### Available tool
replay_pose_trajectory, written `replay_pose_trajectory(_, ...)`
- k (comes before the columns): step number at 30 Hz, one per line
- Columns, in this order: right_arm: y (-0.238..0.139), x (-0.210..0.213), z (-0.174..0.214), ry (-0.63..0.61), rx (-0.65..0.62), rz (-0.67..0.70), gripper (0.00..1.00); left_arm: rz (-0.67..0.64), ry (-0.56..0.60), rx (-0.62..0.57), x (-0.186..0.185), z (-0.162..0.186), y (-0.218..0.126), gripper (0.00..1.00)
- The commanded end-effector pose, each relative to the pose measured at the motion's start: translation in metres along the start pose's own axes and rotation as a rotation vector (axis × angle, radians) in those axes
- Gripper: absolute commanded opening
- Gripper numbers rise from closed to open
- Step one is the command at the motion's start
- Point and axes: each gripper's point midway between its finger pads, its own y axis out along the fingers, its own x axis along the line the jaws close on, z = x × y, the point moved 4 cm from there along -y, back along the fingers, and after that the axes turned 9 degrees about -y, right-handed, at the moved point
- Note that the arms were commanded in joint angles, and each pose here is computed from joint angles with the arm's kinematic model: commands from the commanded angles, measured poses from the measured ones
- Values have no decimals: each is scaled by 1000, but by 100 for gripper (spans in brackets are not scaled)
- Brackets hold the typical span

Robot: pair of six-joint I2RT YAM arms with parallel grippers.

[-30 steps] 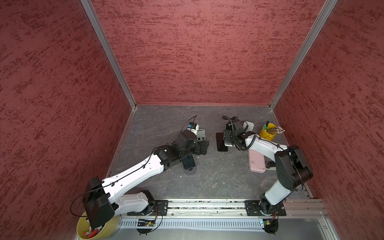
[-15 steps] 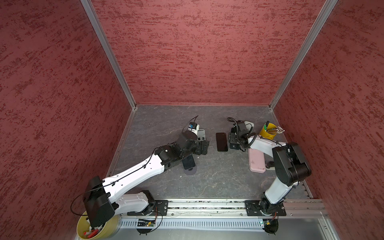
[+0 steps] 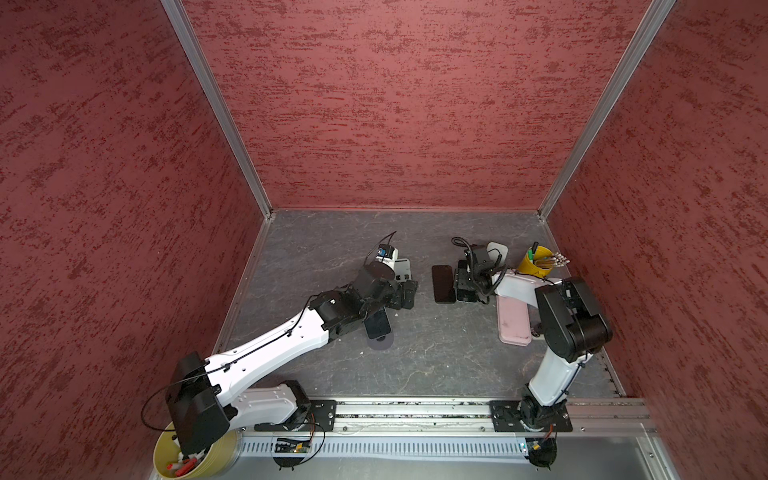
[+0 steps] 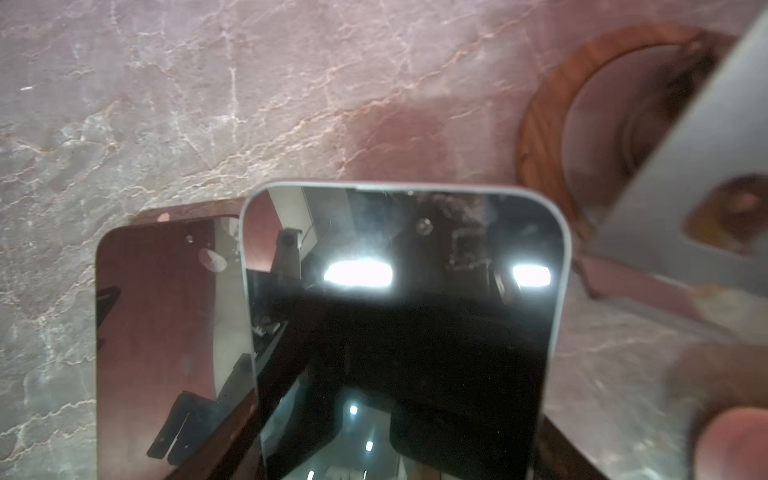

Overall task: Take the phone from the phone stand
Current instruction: 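Lower the phone flat beside the first black phone with the right gripper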

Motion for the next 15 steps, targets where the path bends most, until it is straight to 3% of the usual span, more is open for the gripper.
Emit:
replay_pose_trajectory(1,7,5,-9,-14,-17,-37,73,14,10,-43,-6,-12,-6,99)
replay_pose_trajectory(15,20,2,2,-68,52,-12,77,0,20,-48,-3,-12,-8,100)
